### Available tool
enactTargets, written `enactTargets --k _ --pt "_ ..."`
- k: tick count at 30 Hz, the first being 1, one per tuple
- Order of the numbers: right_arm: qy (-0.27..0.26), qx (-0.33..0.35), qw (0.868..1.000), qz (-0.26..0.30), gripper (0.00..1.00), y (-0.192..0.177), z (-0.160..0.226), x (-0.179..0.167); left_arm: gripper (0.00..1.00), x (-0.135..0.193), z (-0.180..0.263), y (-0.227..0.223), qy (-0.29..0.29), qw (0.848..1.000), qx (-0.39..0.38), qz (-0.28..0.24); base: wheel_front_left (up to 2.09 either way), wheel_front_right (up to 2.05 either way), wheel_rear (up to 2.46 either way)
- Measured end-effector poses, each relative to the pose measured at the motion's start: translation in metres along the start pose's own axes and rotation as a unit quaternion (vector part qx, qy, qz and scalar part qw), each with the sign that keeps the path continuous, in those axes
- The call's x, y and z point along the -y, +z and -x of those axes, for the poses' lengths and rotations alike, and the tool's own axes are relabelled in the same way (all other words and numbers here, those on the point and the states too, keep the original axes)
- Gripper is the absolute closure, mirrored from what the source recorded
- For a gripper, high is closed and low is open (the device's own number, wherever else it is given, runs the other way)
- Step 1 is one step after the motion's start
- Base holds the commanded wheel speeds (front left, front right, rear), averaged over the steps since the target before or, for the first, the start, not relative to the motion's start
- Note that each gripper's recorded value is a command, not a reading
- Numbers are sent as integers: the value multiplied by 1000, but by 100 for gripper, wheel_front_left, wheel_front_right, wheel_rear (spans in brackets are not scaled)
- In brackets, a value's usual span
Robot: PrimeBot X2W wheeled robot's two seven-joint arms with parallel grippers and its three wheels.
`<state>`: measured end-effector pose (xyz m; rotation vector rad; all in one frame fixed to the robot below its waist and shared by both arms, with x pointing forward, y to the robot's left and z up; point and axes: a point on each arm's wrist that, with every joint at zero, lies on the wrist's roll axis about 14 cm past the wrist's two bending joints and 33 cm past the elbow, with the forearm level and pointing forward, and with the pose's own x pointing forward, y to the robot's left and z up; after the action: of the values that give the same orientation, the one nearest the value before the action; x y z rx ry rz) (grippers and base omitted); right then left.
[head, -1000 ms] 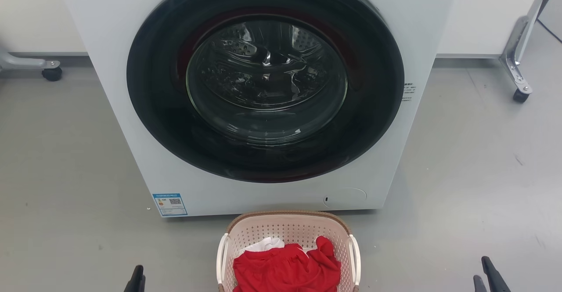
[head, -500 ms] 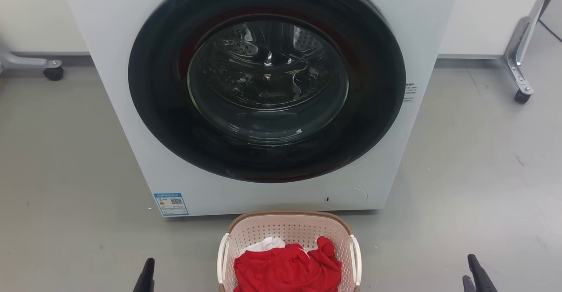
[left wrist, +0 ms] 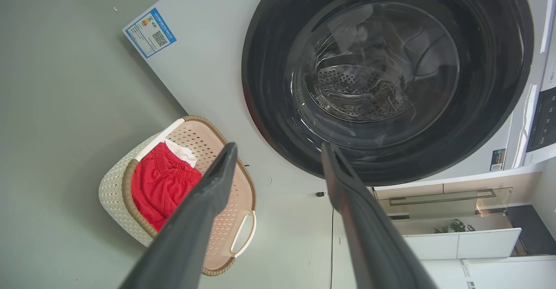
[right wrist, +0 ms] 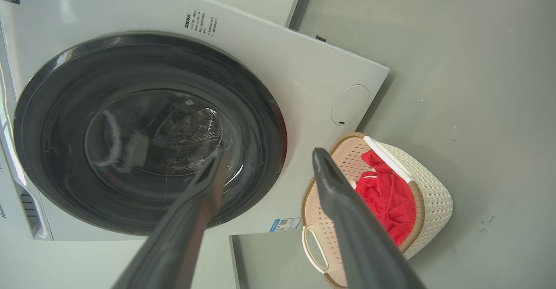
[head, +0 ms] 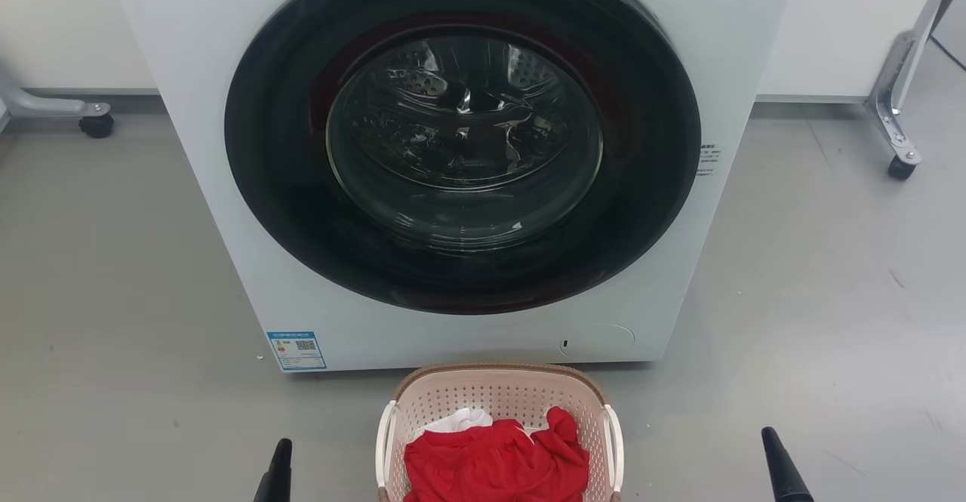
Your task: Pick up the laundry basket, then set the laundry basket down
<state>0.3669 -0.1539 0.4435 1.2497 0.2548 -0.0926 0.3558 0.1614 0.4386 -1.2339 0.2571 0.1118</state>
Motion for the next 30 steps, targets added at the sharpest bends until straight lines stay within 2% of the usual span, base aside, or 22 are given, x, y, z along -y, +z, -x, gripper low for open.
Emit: enactTargets --k 8,15,30 --pt "-2 -14 997 79 0 -12 -1 -2 0 4 -1 -5 -4 997 -5 -82 0 0 0" --pt "0 -19 990 142 0 -20 -1 -4 0 7 0 -9 -5 988 -4 -155 0 0 0" --pt "10 -21 964 265 0 -33 0 -7 0 10 0 -13 -12 954 5 -301 0 0 0"
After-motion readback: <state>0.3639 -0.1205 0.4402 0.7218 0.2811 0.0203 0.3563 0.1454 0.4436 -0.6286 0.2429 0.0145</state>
